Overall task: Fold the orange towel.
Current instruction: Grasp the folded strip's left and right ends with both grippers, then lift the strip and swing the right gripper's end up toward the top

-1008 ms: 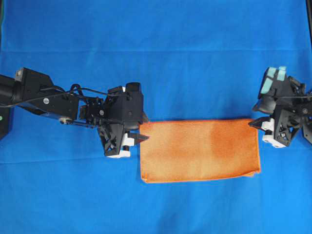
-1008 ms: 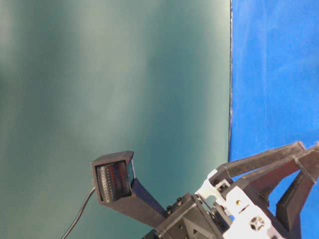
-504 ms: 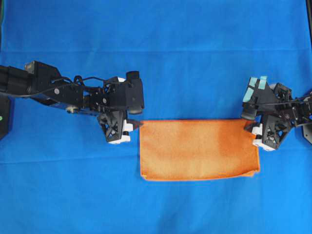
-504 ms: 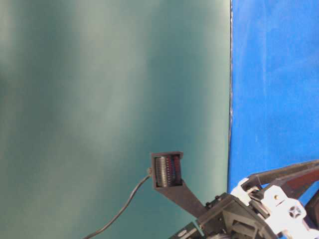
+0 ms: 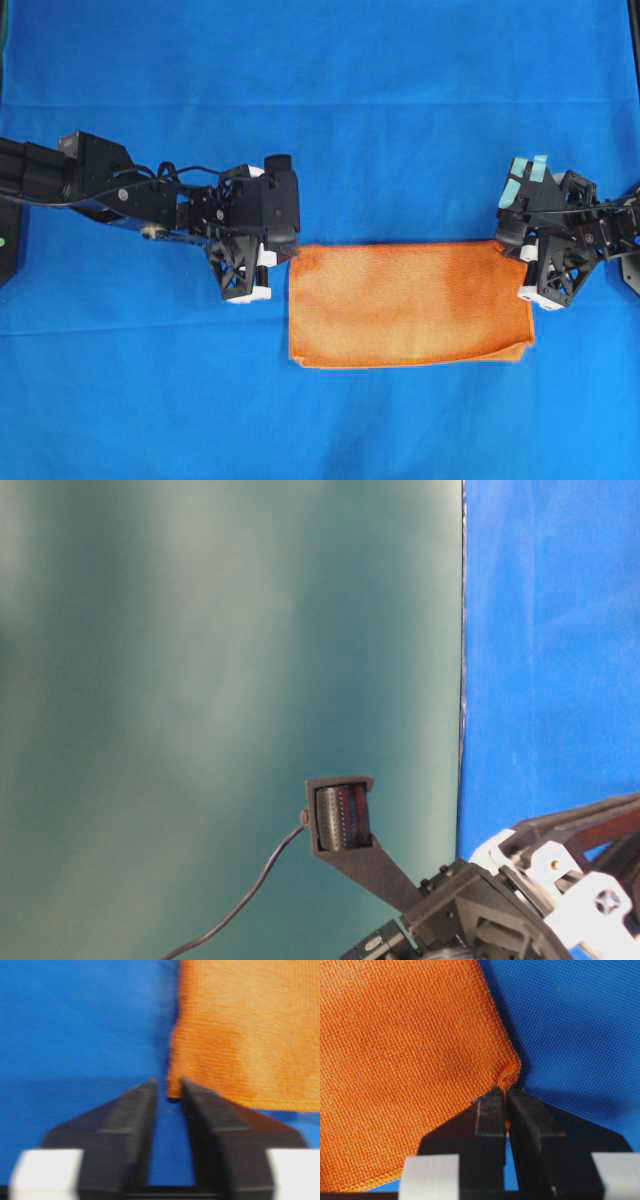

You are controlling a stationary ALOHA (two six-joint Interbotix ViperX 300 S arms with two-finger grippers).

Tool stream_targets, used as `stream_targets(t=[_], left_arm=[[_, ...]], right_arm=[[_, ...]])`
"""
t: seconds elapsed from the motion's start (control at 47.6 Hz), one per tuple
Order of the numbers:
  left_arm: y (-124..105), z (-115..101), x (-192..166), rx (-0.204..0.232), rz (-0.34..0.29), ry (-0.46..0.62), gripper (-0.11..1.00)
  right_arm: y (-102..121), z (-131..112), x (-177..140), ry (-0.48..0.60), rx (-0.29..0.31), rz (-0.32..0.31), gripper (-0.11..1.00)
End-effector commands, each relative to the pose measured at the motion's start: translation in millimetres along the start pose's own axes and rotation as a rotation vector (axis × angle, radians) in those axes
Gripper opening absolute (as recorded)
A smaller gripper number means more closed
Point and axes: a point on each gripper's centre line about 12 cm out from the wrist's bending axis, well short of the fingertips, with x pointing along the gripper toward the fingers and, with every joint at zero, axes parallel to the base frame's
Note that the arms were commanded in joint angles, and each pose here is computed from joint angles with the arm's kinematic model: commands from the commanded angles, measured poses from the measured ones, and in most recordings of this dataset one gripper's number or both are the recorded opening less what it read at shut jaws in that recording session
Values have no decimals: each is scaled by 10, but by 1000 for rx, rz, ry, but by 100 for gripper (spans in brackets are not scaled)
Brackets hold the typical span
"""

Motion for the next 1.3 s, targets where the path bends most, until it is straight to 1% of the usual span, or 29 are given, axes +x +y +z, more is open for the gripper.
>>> stream_targets(t=[0.0,0.042,0.063,0.273,0.441,0.567,0.714,0.882,0.966,1.071,1.281], left_arm=[[-14,22,-17,7,-2,5,8],[-14,18,-17,4,-2,8,2],[-14,14,-17,5,-2,11,2],[-22,42,-18,5,-3,6,2],[-33,189,-126,10,-6,-24,2],[-48,362,-345,12,-8,-33,2],[-63,533,-618,11,-11,-42,2],[-103,664,-866,17,-21,-92,2],[-110,693,-958,19,-23,-115,2],[-109,681,-981,19,-24,-118,2],[-120,673,-977,21,-26,-120,2]], right_arm=[[26,55,-18,-19,0,10,3],[26,55,-18,-19,0,10,3],[27,57,-18,-20,-2,11,3],[28,62,-29,-24,0,13,3],[34,101,-106,-46,12,18,3],[47,199,-282,-82,17,16,3],[57,310,-569,-138,21,17,3],[89,372,-841,-208,15,44,3],[115,382,-947,-236,10,63,3],[130,384,-1009,-251,5,74,3],[131,387,-962,-239,-2,62,3]])
